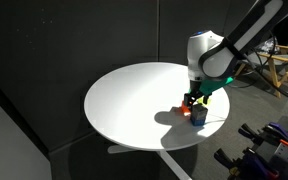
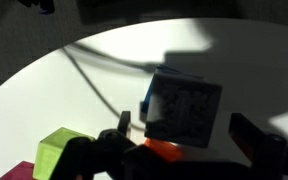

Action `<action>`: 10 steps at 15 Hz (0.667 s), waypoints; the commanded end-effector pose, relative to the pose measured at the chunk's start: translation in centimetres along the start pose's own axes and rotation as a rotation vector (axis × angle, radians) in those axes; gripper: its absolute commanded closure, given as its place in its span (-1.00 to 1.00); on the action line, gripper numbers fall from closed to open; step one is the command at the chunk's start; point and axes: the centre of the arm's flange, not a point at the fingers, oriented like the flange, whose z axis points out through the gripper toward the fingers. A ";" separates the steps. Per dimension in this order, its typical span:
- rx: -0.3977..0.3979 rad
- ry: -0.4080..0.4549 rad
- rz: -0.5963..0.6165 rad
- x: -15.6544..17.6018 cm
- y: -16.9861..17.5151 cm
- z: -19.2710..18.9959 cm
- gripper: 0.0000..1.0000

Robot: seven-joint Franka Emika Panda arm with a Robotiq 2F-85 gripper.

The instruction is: Put the grey toy block on top of the three aligned toy blocks

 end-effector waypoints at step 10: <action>-0.005 0.004 -0.028 -0.6 0.5 -0.9 0.41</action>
